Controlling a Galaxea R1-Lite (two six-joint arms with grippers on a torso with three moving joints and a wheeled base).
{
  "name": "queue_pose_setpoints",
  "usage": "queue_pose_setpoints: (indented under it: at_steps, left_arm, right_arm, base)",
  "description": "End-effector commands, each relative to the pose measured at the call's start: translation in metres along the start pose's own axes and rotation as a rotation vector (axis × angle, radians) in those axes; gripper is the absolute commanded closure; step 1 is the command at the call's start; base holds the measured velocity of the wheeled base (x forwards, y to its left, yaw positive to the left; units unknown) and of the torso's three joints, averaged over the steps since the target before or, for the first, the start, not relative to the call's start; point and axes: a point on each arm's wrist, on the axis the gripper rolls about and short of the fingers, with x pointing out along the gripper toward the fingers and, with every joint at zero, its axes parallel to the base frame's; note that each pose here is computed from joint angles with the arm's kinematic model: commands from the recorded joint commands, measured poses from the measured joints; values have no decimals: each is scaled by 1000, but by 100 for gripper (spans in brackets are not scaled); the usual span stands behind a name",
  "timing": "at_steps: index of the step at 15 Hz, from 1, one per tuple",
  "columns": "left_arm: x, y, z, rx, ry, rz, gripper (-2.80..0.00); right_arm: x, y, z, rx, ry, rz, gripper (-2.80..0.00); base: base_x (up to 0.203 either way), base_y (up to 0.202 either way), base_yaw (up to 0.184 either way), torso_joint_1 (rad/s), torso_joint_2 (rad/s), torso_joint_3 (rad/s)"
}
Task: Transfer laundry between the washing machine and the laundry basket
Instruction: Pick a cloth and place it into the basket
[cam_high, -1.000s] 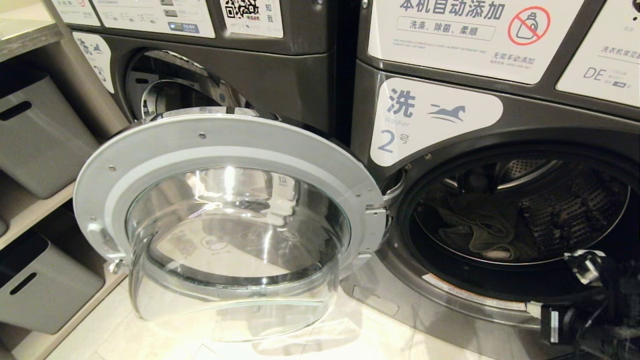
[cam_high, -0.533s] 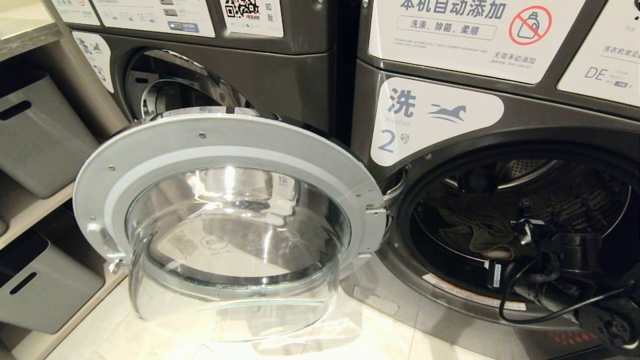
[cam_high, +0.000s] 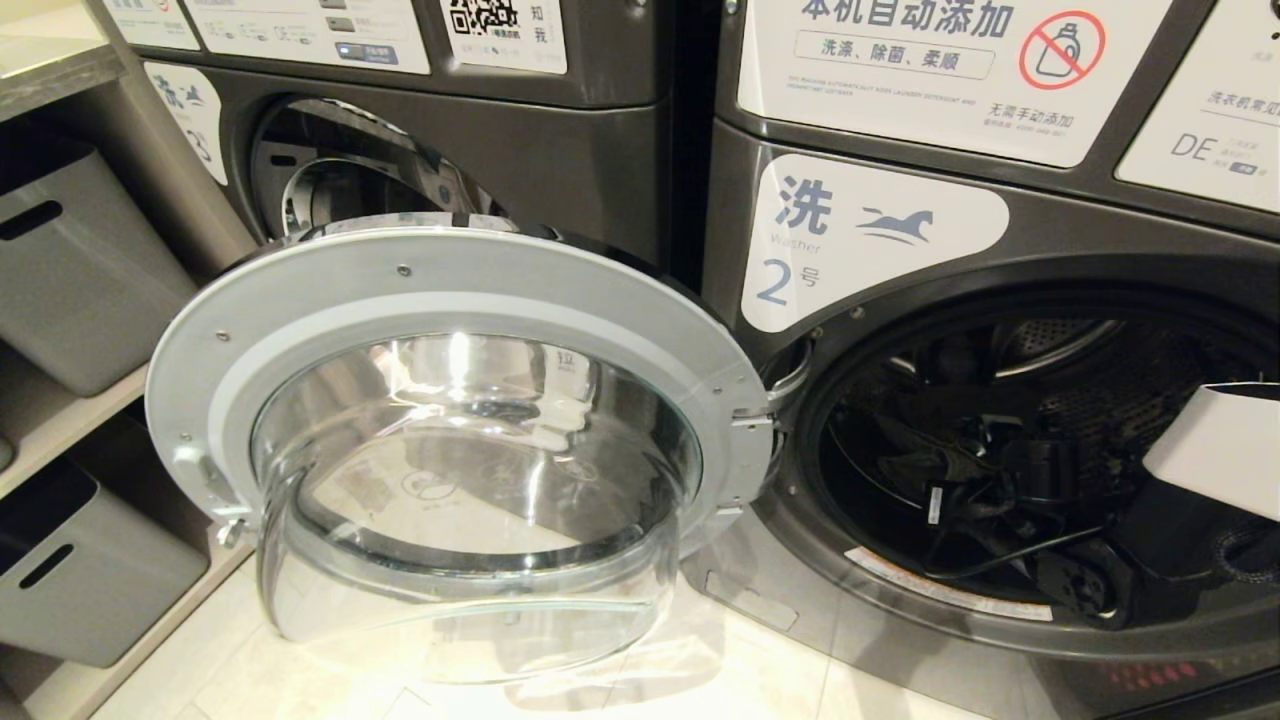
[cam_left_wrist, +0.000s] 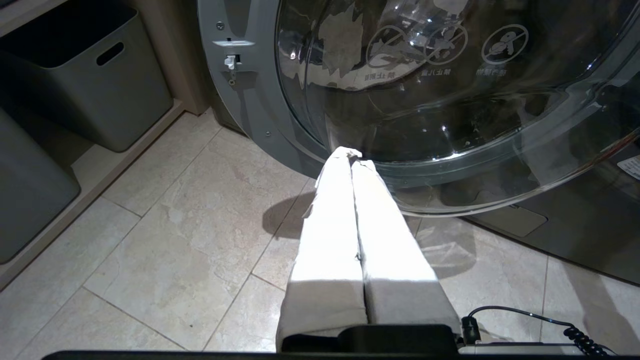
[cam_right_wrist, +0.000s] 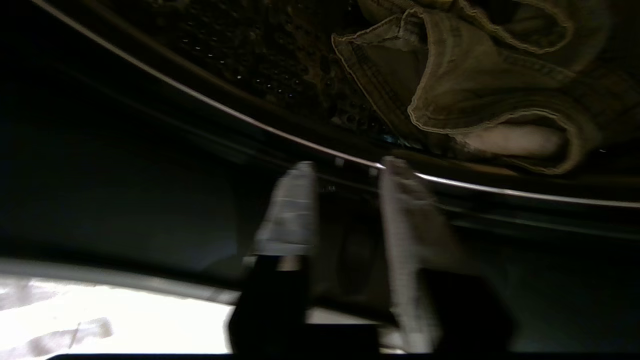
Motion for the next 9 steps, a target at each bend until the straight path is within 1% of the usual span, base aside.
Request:
queue_pose_setpoints:
  at_steps: [1,5,7,9]
  left_arm:
    - [1,0,-3,-1,9,1,0]
    - [1,0,-3,-1,9,1,0]
    - [1,0,-3,-1,9,1,0]
    - [1,0,-3,-1,9,0,0]
  right_arm:
    - [21,3,-15,-5,27,-12,-280]
    - [44,6,-6,10,-37,-97,-280]
    - [56,8,4,21,-78,-136,-280]
    - [64,8,10,26,-89,-166,-280]
  base:
    - [0,0,0,0,0,0]
    - [0,0,0,0,0,0]
    - [0,0,0,0,0,0]
    - [0,0,0,0,0,0]
